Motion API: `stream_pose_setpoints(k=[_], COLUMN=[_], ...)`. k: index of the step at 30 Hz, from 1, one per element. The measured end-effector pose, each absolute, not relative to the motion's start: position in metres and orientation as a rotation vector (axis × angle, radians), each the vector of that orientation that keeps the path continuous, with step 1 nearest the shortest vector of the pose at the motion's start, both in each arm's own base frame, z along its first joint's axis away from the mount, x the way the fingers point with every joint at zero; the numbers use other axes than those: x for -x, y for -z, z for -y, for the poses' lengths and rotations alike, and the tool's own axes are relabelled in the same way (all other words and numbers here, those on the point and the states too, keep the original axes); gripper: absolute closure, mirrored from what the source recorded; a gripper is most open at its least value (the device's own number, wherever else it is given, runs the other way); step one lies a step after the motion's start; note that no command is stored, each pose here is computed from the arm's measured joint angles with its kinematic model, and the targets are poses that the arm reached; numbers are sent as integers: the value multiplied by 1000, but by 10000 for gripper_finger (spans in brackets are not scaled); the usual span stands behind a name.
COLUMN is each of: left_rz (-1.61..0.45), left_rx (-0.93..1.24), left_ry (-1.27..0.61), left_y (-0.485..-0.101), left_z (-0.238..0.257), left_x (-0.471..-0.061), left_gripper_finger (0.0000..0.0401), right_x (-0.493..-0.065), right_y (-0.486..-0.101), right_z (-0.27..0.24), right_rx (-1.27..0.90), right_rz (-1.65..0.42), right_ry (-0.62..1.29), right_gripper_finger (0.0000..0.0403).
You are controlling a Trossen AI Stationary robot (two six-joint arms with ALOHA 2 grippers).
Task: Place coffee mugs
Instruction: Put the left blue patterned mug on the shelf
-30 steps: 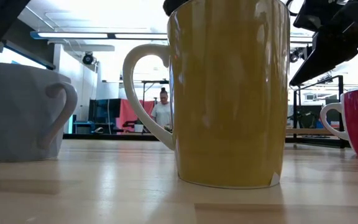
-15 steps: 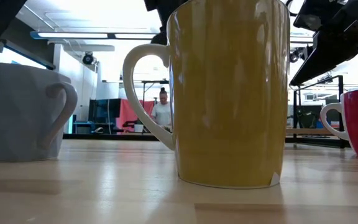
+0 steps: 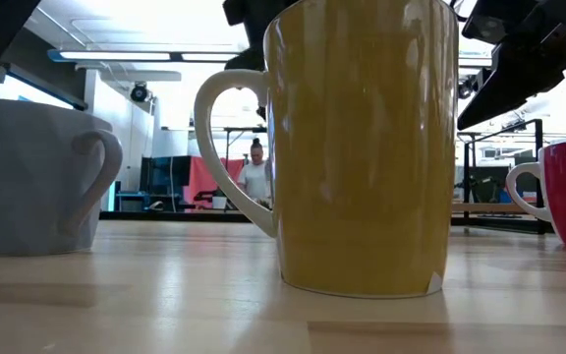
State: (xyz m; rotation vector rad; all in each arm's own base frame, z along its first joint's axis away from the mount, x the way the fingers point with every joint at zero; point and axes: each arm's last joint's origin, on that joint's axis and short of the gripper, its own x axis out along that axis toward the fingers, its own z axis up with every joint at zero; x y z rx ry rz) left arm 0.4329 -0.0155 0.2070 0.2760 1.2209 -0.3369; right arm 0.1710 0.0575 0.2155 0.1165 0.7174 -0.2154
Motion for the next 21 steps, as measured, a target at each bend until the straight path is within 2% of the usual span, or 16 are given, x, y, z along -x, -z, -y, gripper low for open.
stream_pose_setpoints(k=[12, 21], left_rz=[-1258, -1261], left_rx=[-295, -306], left_ry=[306, 288], left_y=[-195, -198], left_z=[20, 19], left_x=[-436, -436], left_gripper_finger=[394, 343], right_x=[-171, -171], right_y=[-216, -215], right_z=[-58, -58], right_rx=[-111, -111], right_rz=[-719, -727], right_ry=[209, 204], right_gripper_finger=[336, 336])
